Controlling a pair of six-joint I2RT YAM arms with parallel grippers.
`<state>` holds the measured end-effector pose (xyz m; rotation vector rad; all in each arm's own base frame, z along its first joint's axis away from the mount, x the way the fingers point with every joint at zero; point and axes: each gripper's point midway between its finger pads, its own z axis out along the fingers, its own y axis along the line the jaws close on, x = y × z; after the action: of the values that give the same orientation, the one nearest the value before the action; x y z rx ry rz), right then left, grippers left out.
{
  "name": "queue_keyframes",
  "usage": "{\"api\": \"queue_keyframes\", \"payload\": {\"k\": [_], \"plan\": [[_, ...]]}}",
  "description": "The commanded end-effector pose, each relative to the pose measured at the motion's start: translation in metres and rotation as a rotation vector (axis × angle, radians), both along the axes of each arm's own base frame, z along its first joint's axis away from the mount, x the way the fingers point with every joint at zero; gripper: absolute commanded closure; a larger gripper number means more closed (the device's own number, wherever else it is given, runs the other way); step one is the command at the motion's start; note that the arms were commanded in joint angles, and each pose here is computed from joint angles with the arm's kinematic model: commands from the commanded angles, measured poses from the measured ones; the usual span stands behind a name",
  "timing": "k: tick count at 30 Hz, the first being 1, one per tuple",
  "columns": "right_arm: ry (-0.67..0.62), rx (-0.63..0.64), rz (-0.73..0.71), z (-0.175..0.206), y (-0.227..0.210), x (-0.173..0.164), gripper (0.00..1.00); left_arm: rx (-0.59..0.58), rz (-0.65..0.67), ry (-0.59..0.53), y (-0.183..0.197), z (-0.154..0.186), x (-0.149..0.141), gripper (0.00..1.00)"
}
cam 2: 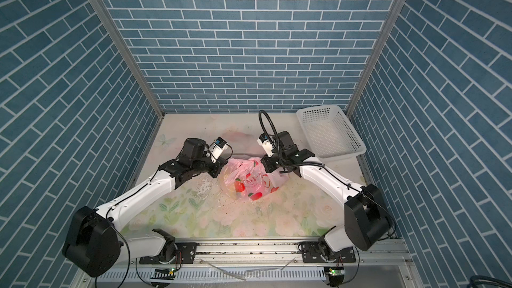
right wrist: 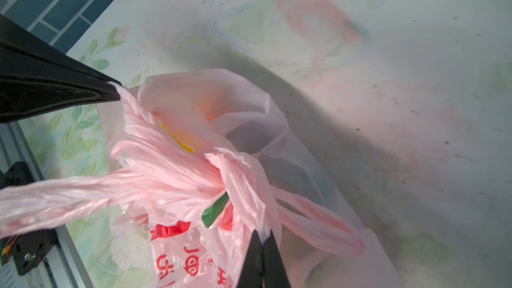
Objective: Untie the knot of the plastic bag and take out the fruit
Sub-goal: Untie the plastic bag at the center of the table.
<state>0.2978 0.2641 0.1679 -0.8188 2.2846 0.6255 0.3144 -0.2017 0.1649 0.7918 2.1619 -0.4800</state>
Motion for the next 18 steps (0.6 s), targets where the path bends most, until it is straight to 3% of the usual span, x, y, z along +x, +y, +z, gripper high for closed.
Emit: {"api": "queue_keyframes", "payload": {"k": [1,12,18], "plan": [[0.042,-0.045,-0.127,-0.016,-0.035,-0.004,1.0,-0.011,0.061,0.026,0.013,-0.004,-0.001,1.0],[0.123,-0.095,-0.46,-0.048,-0.111,-0.02,1.0,-0.068,0.272,0.079,0.046,-0.015,-0.009,1.0],[0.157,-0.12,-0.559,-0.061,-0.135,-0.032,1.0,-0.071,0.364,0.091,0.061,-0.023,-0.016,1.0]]}}
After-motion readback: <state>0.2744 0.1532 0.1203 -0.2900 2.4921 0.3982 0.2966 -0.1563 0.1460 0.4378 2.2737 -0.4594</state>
